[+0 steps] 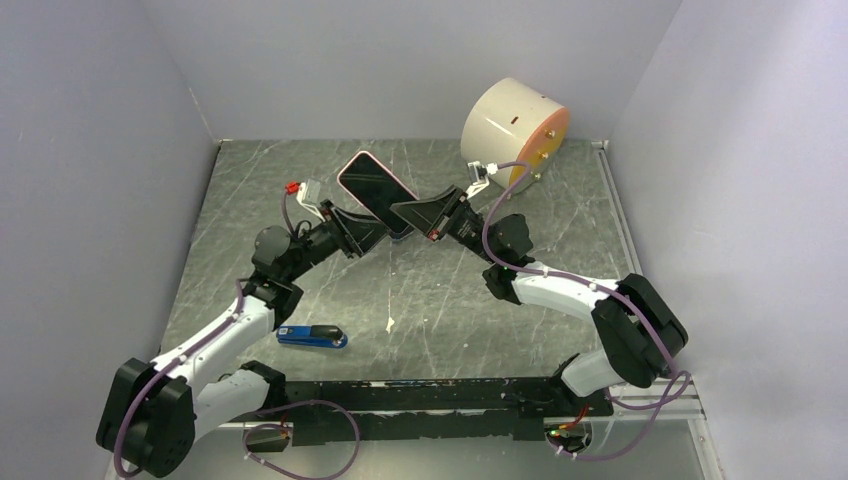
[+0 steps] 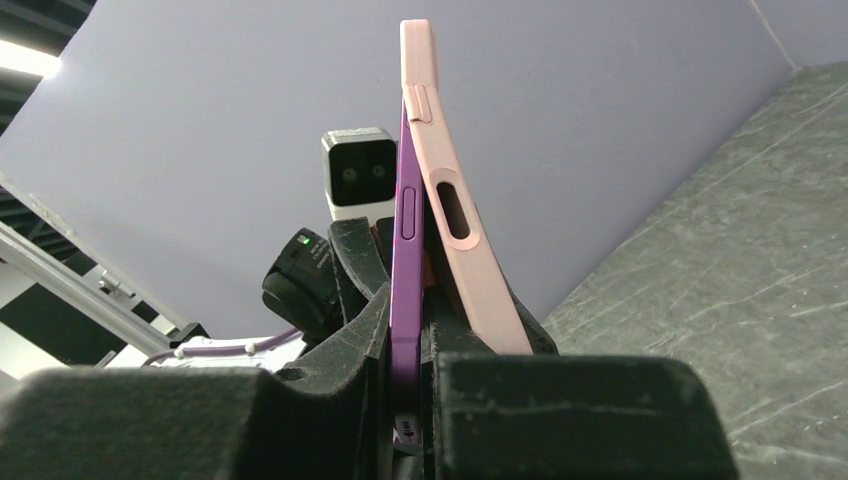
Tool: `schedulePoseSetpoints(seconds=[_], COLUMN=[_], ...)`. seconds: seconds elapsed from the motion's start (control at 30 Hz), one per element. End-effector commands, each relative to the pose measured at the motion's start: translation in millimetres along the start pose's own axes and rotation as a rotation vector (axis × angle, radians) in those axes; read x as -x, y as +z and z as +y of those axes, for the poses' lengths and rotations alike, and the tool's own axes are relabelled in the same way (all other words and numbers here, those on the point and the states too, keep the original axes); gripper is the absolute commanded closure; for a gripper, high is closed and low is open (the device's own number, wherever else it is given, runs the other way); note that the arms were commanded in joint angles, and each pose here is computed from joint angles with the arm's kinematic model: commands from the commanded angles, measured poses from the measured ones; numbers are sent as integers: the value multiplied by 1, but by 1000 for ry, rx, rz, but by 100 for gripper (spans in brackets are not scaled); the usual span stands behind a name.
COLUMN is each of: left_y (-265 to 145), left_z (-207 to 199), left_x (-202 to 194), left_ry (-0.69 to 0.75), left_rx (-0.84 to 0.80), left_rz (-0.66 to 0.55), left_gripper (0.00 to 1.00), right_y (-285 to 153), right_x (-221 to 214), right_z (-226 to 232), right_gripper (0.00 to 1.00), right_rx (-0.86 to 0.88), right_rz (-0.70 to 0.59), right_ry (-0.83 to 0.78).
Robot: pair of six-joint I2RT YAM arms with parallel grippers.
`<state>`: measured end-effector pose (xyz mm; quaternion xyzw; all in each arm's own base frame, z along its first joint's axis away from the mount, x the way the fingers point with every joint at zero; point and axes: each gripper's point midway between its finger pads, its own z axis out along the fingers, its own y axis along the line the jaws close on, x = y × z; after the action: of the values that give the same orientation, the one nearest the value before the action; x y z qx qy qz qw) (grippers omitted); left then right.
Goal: Take the phone out of the phone case
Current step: Remove the phone case from the phone.
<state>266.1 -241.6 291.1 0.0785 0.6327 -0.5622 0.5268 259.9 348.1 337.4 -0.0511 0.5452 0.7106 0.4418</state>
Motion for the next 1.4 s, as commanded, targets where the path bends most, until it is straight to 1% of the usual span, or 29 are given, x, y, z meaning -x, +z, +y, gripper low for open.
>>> schedulePoseSetpoints(seconds=[0.0,0.1,0.27,0.43,0.53,0.77,0.87,1.13,1.37], left_y=[9,12,14,15,14,8,4,-10,-15], left_z=[-8,-18,-23,-29,-31,-18,-7,12,13], left_x=[22,35,51,63,68,76,79,94,107], left_ry=[21,22,25,24,31,34,21,27,18], left_rx=[-16,-43,-46,-66,-69,26,100,225,238], left_rz=[-68,-99,-159,-214,-235,-283,-304,-400,-462], left_gripper=[53,54,61,72,81,97,97,97,97], right_y=[3,4,3,-1,-3,-8,-11,-20,-23], right_x=[18,13,6,0,-1,-7,-10,-14,-20], right_z=[59,56,51,45,43,40,37,27,22], right_gripper=[100,100,100,100,100,100,100,100,100], right_rx=[191,189,187,171,161,149,142,100,94], right_rz=[-50,-39,-20,-4,-3,22,33,49,74], right_ry=[-54,-48,-36,-40,-53,-79,-80,-95,-105])
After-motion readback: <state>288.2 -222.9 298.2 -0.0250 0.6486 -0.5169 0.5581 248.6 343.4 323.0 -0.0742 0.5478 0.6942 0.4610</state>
